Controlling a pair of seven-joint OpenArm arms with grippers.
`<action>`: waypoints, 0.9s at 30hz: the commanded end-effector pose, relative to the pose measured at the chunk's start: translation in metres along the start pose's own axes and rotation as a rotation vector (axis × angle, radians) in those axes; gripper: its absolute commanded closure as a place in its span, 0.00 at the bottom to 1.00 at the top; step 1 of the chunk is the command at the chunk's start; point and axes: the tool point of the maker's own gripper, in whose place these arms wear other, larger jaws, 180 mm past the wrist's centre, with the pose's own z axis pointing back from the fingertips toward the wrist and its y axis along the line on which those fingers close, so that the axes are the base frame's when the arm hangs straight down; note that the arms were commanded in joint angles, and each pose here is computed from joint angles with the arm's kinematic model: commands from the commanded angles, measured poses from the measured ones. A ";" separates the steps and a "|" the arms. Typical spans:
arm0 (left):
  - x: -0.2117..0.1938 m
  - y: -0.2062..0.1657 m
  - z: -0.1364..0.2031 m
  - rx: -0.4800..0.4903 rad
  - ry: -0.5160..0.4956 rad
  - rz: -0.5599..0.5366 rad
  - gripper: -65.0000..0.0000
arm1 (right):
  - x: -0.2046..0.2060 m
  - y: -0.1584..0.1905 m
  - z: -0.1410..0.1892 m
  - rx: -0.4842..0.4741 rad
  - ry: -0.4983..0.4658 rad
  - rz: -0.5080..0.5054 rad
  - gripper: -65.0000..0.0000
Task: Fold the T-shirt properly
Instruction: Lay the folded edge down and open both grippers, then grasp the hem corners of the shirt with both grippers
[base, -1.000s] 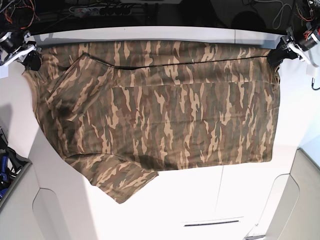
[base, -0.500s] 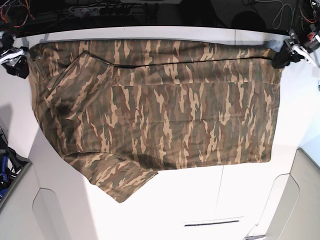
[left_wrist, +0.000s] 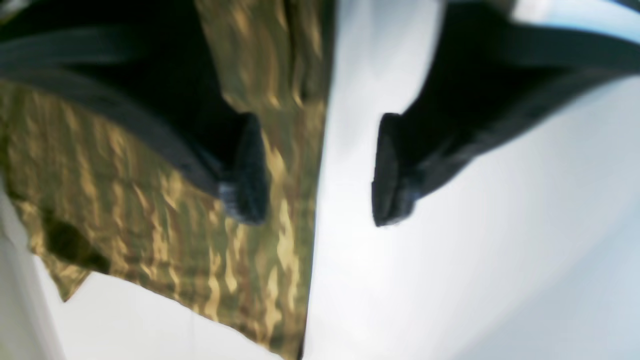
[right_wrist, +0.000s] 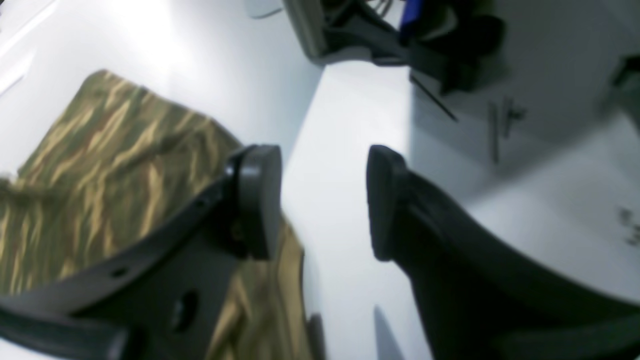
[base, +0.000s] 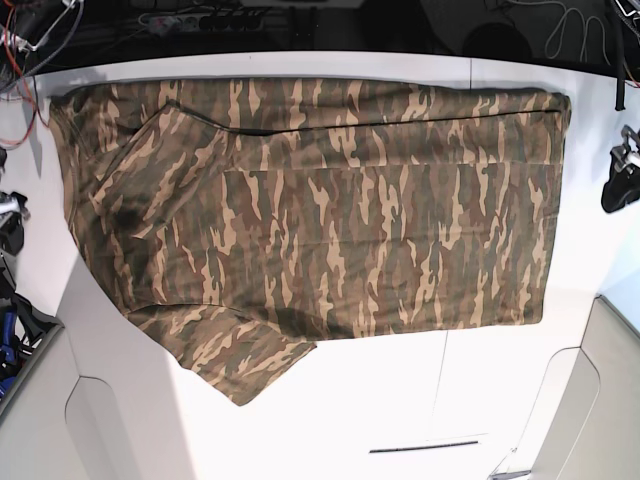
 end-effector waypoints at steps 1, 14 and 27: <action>0.027 -0.007 -0.004 -0.023 -0.056 -0.061 0.39 | 0.026 0.003 -0.009 0.019 -0.067 0.003 0.58; 0.038 -0.022 -0.122 -0.026 0.053 -0.213 0.37 | -0.018 0.039 -0.124 0.025 0.081 -0.023 0.58; 0.010 -0.015 -0.176 0.018 0.137 -0.096 0.37 | -0.066 0.086 -0.136 0.142 0.164 -0.051 0.58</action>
